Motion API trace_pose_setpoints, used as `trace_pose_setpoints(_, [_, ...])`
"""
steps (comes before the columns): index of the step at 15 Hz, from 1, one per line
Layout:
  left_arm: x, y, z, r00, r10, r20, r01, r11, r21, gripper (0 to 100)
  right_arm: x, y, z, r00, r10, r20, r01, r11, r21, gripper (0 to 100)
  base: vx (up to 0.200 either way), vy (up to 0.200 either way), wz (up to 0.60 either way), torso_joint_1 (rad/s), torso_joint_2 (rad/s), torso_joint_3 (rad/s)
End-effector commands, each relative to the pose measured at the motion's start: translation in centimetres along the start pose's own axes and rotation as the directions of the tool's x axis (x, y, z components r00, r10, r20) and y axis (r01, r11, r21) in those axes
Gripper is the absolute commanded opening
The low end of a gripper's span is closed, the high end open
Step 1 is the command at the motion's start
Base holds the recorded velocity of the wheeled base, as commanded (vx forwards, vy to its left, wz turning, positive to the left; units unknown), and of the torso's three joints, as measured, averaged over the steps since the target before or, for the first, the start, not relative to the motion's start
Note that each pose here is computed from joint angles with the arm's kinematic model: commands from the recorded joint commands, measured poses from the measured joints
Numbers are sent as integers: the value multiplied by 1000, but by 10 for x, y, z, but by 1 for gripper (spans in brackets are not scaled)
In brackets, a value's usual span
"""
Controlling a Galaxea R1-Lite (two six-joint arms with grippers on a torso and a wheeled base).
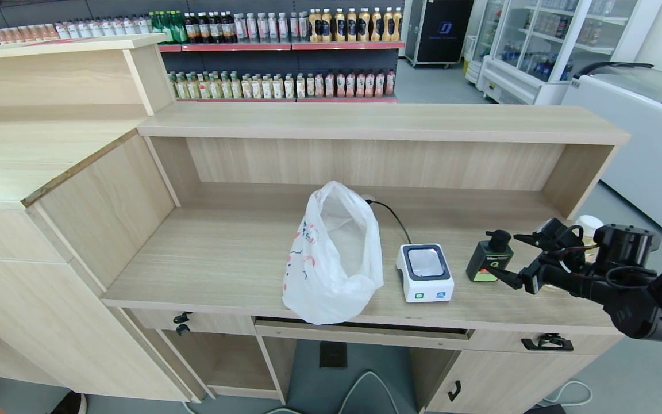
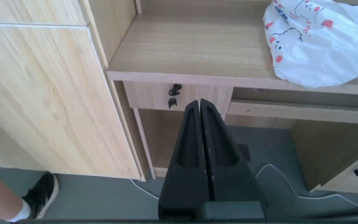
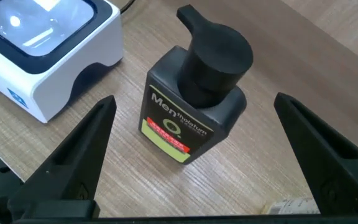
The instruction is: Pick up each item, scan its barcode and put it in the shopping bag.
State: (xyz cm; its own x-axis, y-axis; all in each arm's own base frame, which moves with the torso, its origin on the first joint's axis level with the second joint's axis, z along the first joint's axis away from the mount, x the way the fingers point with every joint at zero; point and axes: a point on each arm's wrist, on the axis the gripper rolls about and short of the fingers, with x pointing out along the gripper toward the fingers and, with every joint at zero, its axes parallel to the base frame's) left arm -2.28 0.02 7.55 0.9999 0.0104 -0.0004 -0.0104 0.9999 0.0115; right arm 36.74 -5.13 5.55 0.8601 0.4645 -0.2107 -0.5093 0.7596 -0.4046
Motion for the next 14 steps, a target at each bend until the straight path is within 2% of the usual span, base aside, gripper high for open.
trace_pose_setpoints(1, [0,0,0,1000,0,0,0,1000,1,0,10,5,-5,1000,23,-1,-23,1000,4,100,0,0,0,0,0,0])
trace_pose_setpoints(9, [0,0,0,1000,0,0,0,1000,1,0,8,22,-21,996,83,-40,-81,995,59,100,0,0,0,0,0,0])
trace_pose_setpoints(14, [0,0,0,1000,0,0,0,1000,-1,0,19,20,-23,996,88,-19,-85,991,104,100,0,0,0,0,0,0])
